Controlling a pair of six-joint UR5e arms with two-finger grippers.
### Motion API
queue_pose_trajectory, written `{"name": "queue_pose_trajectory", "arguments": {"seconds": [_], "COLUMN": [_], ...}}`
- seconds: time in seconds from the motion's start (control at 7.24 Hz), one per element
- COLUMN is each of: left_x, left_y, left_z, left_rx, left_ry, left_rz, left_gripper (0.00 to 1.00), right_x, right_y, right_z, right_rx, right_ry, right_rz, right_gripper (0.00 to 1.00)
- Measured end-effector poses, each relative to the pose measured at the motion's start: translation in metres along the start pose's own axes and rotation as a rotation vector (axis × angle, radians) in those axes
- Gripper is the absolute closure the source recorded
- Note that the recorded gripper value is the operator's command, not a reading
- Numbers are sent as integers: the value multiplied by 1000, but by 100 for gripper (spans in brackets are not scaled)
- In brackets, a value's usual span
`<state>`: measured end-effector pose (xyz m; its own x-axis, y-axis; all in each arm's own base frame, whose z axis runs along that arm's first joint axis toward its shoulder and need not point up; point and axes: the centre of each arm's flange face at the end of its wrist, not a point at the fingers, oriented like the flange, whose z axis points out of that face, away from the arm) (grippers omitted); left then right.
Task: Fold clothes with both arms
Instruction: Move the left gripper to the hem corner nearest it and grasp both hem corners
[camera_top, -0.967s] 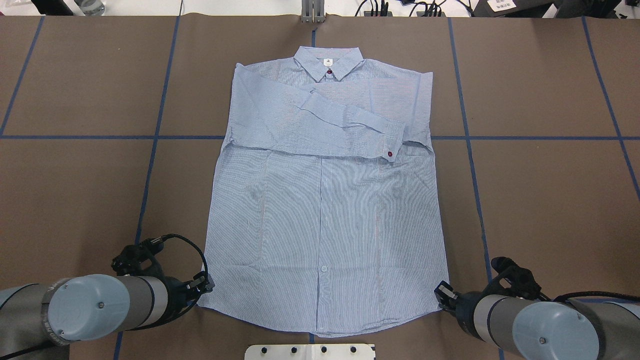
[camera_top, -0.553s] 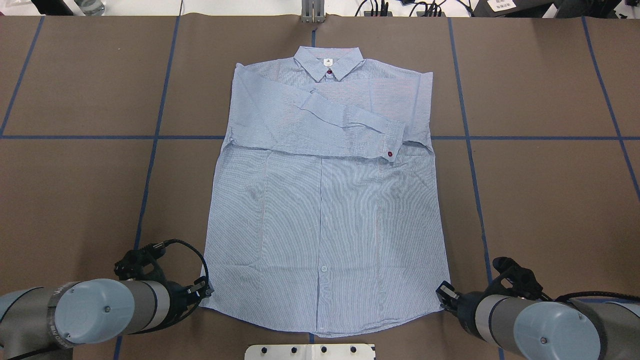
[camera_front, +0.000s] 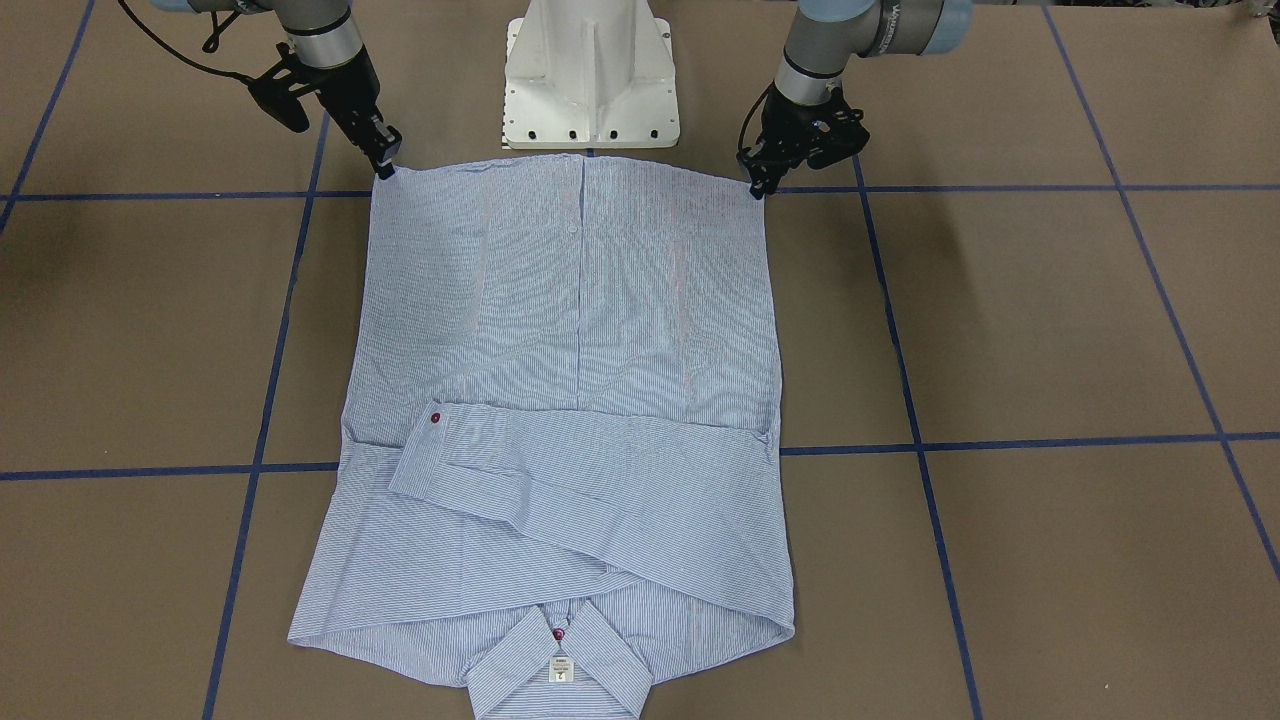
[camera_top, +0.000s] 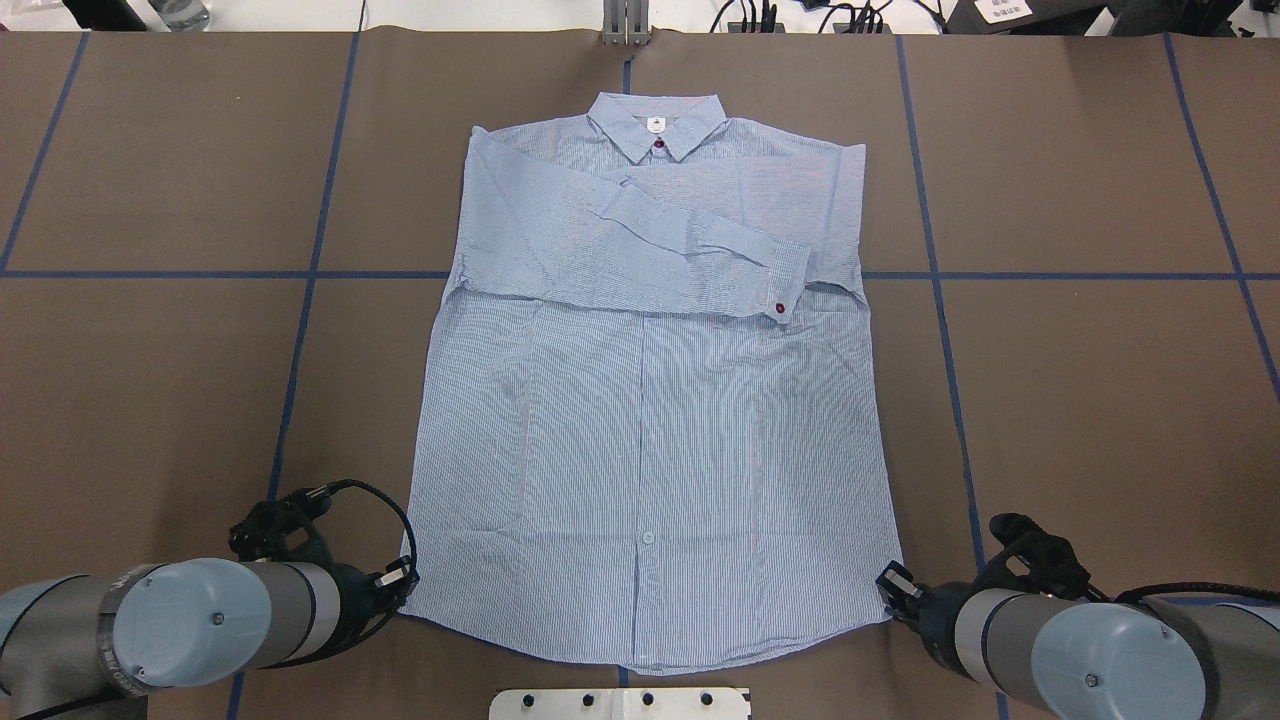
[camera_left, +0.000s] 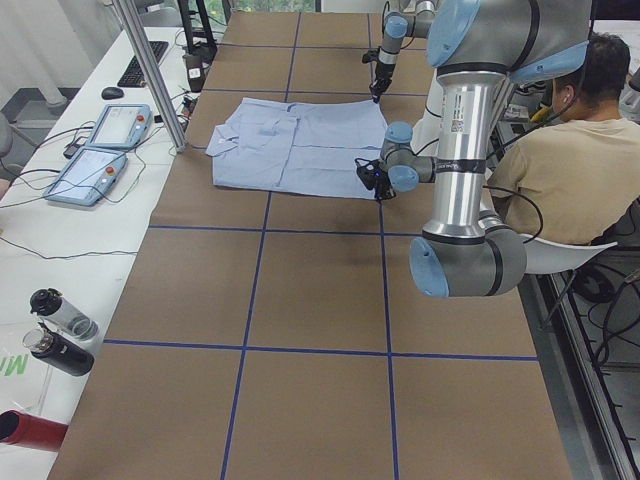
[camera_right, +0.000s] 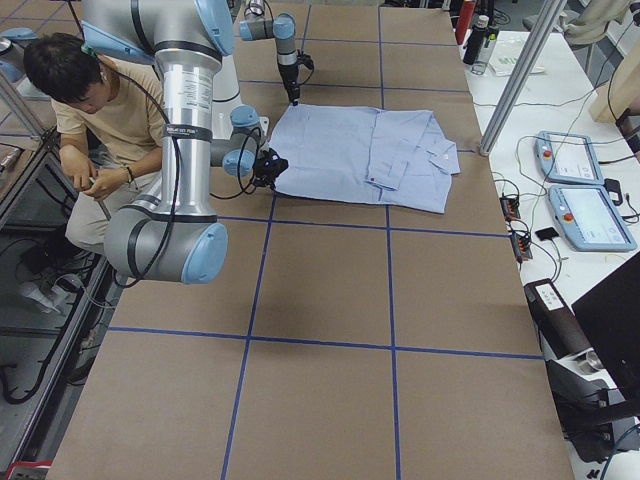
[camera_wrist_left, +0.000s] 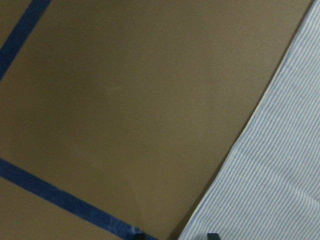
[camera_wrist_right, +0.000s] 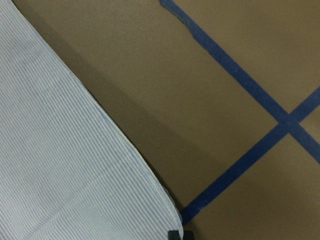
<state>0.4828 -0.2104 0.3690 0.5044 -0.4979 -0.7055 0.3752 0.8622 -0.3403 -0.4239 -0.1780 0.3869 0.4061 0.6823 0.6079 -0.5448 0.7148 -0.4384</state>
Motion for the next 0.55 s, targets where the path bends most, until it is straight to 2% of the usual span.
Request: {"name": "queue_pose_trajectory", "arguments": {"seconds": [0.28,0.55], "left_x": [3,10], "left_y": [0,-1], "left_z": [-7,-31], "left_rx": [-2,-15], "left_ry": [15,57], "left_rz": [-26,-41], "left_gripper": [100,100], "right_x": [1,2], "right_y": [-1,-4], "right_z": [0,-4], "right_rx": [3,5], "right_ry": [0,-1], "right_rz": [0,2], "right_gripper": [100,100]}}
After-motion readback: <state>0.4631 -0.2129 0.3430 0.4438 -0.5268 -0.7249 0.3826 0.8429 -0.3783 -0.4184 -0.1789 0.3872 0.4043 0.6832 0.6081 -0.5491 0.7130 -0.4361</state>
